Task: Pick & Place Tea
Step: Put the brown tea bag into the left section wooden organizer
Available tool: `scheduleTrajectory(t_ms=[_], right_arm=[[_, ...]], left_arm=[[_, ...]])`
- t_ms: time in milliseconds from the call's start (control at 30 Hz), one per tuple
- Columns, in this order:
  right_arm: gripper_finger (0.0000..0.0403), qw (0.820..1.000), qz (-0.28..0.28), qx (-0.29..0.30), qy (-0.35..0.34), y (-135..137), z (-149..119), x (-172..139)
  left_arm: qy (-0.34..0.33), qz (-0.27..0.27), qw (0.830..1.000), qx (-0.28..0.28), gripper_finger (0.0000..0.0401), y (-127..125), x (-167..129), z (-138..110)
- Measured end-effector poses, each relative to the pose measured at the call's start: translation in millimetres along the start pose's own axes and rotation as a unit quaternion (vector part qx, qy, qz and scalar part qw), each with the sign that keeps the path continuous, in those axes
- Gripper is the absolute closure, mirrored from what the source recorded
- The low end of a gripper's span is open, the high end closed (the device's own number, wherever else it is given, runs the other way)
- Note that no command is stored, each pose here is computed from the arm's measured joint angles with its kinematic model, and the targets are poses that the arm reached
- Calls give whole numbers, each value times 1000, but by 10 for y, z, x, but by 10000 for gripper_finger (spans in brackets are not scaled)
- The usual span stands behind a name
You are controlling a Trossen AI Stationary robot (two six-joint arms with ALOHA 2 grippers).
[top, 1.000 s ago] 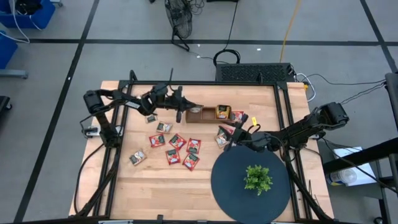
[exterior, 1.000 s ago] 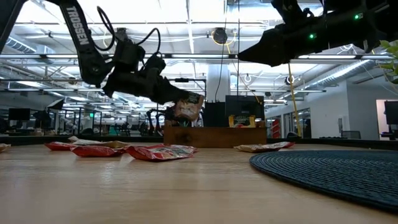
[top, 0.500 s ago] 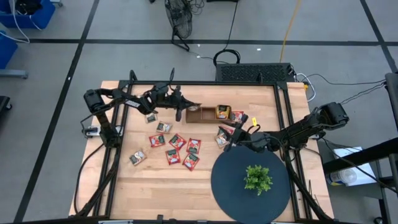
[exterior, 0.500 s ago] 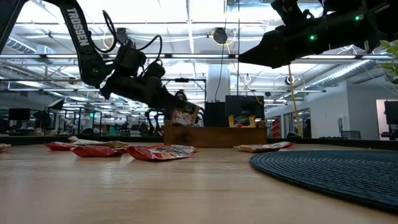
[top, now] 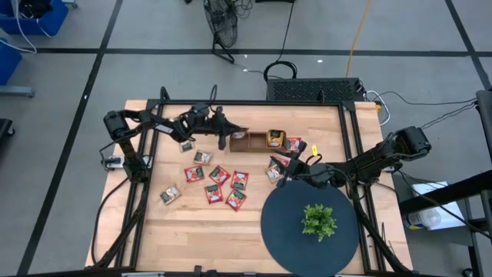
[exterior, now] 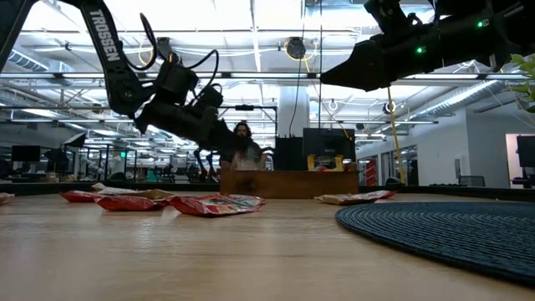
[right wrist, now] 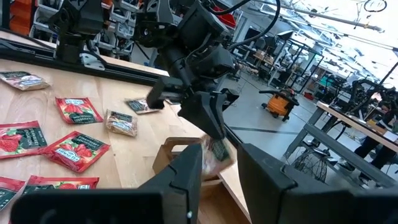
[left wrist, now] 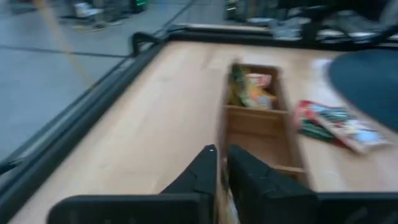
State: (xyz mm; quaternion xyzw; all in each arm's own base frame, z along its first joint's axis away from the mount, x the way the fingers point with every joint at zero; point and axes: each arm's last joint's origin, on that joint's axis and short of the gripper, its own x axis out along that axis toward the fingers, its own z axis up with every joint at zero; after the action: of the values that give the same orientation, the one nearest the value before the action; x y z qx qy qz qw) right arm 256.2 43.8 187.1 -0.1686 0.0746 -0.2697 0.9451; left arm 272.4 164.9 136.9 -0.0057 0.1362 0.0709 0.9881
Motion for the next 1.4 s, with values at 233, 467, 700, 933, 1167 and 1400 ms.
scheduleTrajectory(t_ms=[233,467,700,933,1167,1400], right_arm=[[314,1000,0,0,0,0,-1,0],[314,1000,4,-6,12,9,-30,0],[314,1000,7,-16,22,17,-56,-2],[314,1000,14,-3,26,41,-66,-20],[314,999,29,-5,25,97,-58,-74],[314,999,36,-9,24,124,-54,-102]], left_arm=[[8,73,997,4,276,-21,24,6],[-14,70,997,-38,229,-130,-19,333],[225,65,970,71,304,-519,90,843],[302,10,944,128,395,-718,304,1021],[342,12,932,121,398,-580,605,816],[433,6,897,92,399,-403,818,606]])
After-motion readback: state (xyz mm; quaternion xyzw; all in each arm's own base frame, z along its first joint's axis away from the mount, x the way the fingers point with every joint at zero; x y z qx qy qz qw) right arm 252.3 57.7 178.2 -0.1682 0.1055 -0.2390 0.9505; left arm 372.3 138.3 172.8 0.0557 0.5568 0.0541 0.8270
